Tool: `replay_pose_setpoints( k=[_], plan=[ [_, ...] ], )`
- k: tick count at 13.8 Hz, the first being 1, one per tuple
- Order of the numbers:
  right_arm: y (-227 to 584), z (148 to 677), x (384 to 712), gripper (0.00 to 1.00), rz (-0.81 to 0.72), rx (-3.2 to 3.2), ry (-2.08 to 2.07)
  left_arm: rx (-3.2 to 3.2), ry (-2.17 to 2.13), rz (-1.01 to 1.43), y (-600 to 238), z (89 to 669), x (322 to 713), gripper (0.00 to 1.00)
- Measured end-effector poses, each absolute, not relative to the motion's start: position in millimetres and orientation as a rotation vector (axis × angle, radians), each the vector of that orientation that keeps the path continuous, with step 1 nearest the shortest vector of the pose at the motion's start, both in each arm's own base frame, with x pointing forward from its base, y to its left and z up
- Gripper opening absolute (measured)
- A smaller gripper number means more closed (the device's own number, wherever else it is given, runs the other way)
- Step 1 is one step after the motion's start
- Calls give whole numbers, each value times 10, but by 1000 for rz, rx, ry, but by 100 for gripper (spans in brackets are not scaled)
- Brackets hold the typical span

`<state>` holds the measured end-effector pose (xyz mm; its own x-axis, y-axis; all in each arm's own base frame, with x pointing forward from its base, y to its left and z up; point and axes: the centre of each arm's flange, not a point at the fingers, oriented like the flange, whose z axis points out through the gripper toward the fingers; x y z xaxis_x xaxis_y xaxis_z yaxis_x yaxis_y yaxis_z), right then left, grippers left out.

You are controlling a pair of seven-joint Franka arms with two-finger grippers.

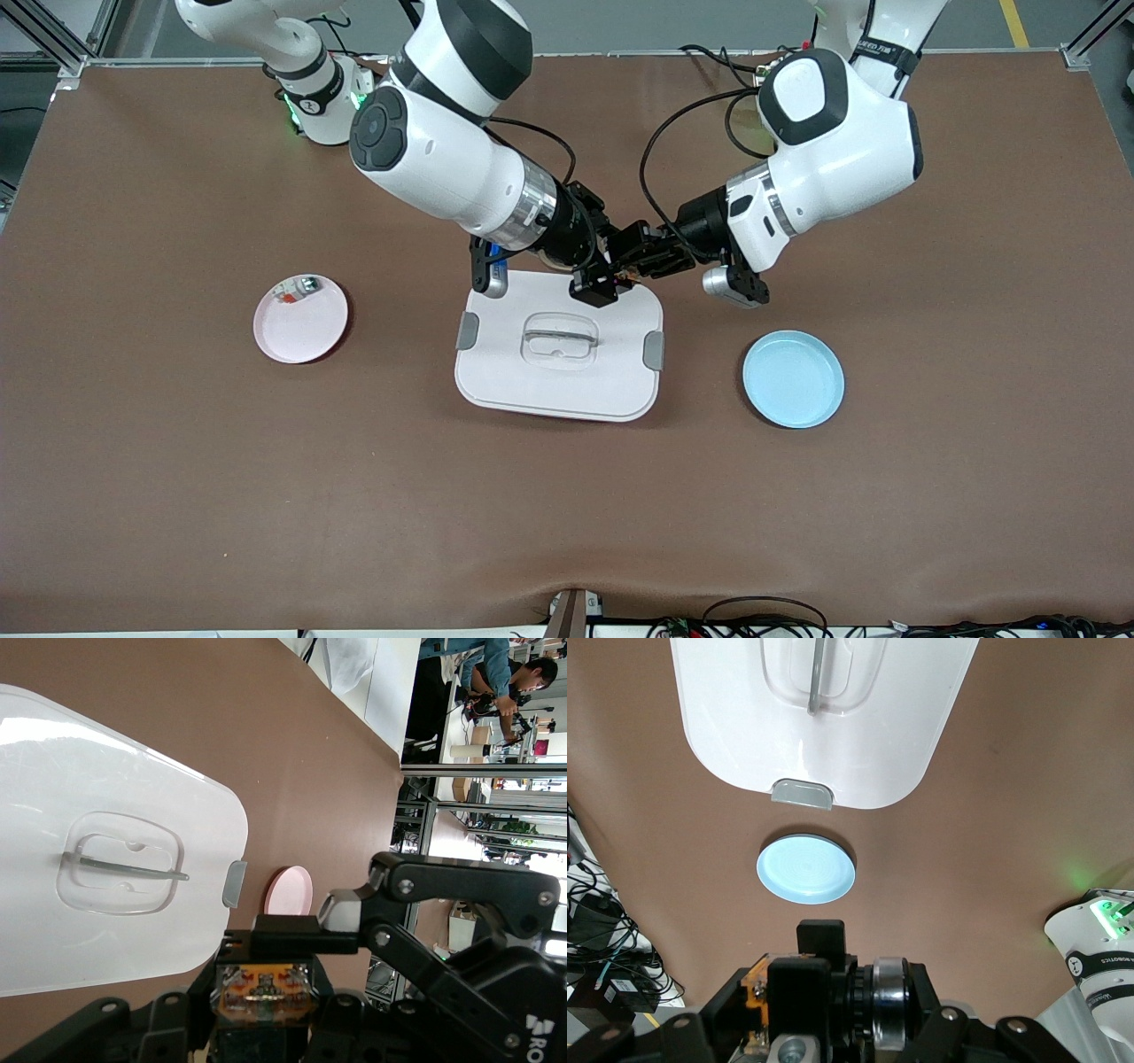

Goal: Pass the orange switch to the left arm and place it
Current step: 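Open the right gripper and pull it back while the left gripper withdraws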

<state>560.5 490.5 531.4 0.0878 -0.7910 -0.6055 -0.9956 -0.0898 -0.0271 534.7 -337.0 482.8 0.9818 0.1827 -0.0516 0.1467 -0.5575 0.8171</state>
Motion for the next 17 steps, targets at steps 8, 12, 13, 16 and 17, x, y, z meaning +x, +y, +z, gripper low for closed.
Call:
replay_pose_setpoints(
  k=[8,12,13,16,17],
  plan=[
    [4741,5219,5698,100,595,-2055,1691,2170,239,46,-3362,4825,5353,40],
    [4218,5175,5852,100,613,-2347,1456,2228,200,58,-3332,4742,5328,40],
    [4048,5185,5893,100,619,-2405,1405,2254,189,62,-3300,4695,5313,40],
    [3492,5222,5999,100,652,-2567,1228,2358,152,91,-3092,4549,5257,40],
    [3297,5233,6008,100,656,-2639,1155,2383,147,86,-3021,4511,5225,40]
  ],
)
